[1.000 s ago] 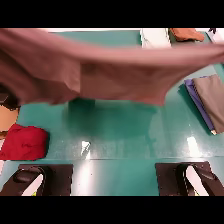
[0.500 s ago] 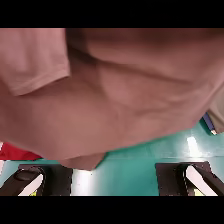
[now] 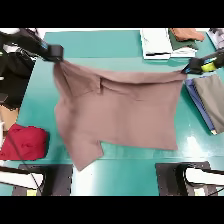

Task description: Fold the shirts.

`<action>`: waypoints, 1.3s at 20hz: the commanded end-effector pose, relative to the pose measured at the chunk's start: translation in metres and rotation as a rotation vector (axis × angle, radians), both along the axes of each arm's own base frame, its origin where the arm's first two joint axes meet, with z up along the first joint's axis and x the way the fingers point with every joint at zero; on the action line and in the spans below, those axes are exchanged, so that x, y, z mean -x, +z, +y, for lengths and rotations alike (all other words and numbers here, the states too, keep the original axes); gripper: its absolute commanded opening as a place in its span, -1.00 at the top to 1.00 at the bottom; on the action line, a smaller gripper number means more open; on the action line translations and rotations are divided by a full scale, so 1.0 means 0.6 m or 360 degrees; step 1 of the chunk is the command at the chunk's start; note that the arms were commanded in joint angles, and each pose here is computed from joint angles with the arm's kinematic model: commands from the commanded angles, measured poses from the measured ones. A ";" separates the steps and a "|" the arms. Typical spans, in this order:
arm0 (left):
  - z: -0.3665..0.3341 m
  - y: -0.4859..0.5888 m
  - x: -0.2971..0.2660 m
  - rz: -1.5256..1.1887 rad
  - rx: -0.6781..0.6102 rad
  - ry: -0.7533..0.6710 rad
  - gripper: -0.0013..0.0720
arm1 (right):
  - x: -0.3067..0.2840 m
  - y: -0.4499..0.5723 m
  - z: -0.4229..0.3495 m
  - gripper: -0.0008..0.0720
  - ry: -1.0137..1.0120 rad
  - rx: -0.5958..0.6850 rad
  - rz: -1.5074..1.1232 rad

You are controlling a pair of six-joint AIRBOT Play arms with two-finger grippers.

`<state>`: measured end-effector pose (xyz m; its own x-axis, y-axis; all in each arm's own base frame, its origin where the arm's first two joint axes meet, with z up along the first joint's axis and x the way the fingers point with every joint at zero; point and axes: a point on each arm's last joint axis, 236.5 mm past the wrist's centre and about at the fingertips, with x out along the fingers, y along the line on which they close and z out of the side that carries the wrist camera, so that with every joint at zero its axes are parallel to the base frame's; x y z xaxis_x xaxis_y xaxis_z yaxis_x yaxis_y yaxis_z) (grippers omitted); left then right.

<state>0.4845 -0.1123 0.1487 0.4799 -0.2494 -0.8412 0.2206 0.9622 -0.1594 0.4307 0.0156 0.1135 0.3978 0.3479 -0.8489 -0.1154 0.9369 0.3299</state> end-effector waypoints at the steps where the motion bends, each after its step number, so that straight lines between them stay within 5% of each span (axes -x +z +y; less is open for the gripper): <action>1: -0.003 -0.139 -0.059 0.0172 -0.0001 0.0045 0.91 | -0.060 -0.101 -0.005 0.94 -0.0033 0.0004 0.0102; 5: 0.018 -0.142 -0.062 0.0179 -0.0003 0.0049 0.90 | -0.093 -0.080 -0.010 0.94 0.0016 0.0022 0.0068; 16: 0.055 -0.297 0.067 0.0747 -0.0119 0.0020 0.90 | 0.010 -0.202 -0.002 0.93 0.0009 0.0009 0.0365; 17: 0.057 -0.301 0.073 0.0770 -0.0129 0.0018 0.51 | 0.013 -0.201 -0.002 0.93 0.0006 0.0009 0.0361; 18: 0.058 -0.297 0.074 0.0769 -0.0130 0.0016 -0.37 | 0.013 -0.196 -0.002 0.62 0.0002 0.0011 0.0344; 19: 0.060 -0.287 0.073 0.0747 -0.0137 0.0019 -0.49 | 0.009 -0.185 -0.003 -0.11 -0.0001 0.0017 0.0314; 20: 0.061 -0.266 0.071 0.0699 -0.0138 0.0021 -0.50 | 0.008 -0.169 -0.007 -0.22 -0.0003 0.0018 0.0290; 26: 0.076 -0.181 0.166 0.0487 -0.0102 0.0139 -0.50 | 0.098 -0.072 -0.022 -0.21 -0.0024 0.0030 0.0211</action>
